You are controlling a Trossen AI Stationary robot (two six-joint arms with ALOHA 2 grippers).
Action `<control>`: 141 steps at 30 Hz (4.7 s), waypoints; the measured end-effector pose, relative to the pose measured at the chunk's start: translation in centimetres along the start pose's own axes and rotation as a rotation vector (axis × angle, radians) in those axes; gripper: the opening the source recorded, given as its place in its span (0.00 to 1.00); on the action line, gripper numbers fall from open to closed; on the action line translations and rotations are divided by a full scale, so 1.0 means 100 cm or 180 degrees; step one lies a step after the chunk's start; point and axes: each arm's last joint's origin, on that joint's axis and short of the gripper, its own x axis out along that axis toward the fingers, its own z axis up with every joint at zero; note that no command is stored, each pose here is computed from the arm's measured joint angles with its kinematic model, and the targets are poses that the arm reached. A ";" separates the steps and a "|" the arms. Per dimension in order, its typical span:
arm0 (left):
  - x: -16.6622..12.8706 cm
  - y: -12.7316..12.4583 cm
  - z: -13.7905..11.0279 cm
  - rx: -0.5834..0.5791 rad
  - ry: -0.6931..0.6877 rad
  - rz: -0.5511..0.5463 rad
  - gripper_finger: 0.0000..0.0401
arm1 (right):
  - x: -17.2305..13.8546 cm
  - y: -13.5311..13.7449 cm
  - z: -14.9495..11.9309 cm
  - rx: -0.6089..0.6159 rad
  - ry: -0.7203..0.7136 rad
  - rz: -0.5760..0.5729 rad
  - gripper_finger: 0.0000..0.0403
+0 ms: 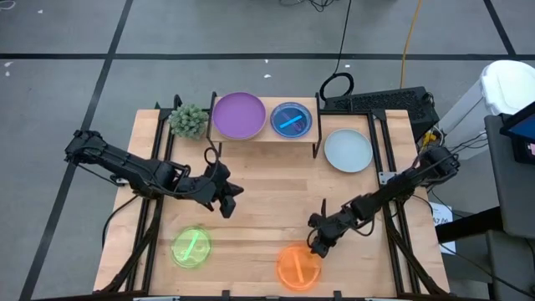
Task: Place and stack plates onto a shelf
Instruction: Stack the orange transparent plate on top of the blue transparent plate on the shelf
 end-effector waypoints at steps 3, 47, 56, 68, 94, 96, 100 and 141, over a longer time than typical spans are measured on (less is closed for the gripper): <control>0.000 0.000 0.000 0.0066 -0.0015 0.0014 0.01 | -0.008 0.005 0.004 0.0047 -0.0063 0.0107 0.00; 0.001 0.007 0.001 0.0784 0.0032 0.0193 0.01 | -0.205 0.038 0.068 0.1483 -0.1956 0.0395 0.00; 0.001 0.007 0.002 0.0635 -0.0019 0.0220 0.01 | -0.228 0.035 0.087 0.1384 -0.2201 0.0411 0.00; 0.004 0.012 0.007 0.0559 -0.0057 0.0286 0.01 | -0.270 0.045 0.116 0.1151 -0.2413 0.0366 0.00; 0.005 0.013 0.008 0.0455 -0.0069 0.0308 0.01 | -0.303 0.006 0.169 0.0952 -0.2802 -0.0124 0.00; 0.005 0.013 0.008 0.0479 -0.0067 0.0309 0.01 | -0.306 0.002 0.173 0.0923 -0.2849 -0.0158 0.00; 0.005 0.014 0.008 0.0485 -0.0063 0.0316 0.01 | -0.309 -0.004 0.181 0.0829 -0.2954 -0.0189 0.00; 0.005 0.015 0.010 0.0553 -0.0104 0.0366 0.01 | -0.299 -0.047 0.188 0.0395 -0.3322 -0.0819 0.00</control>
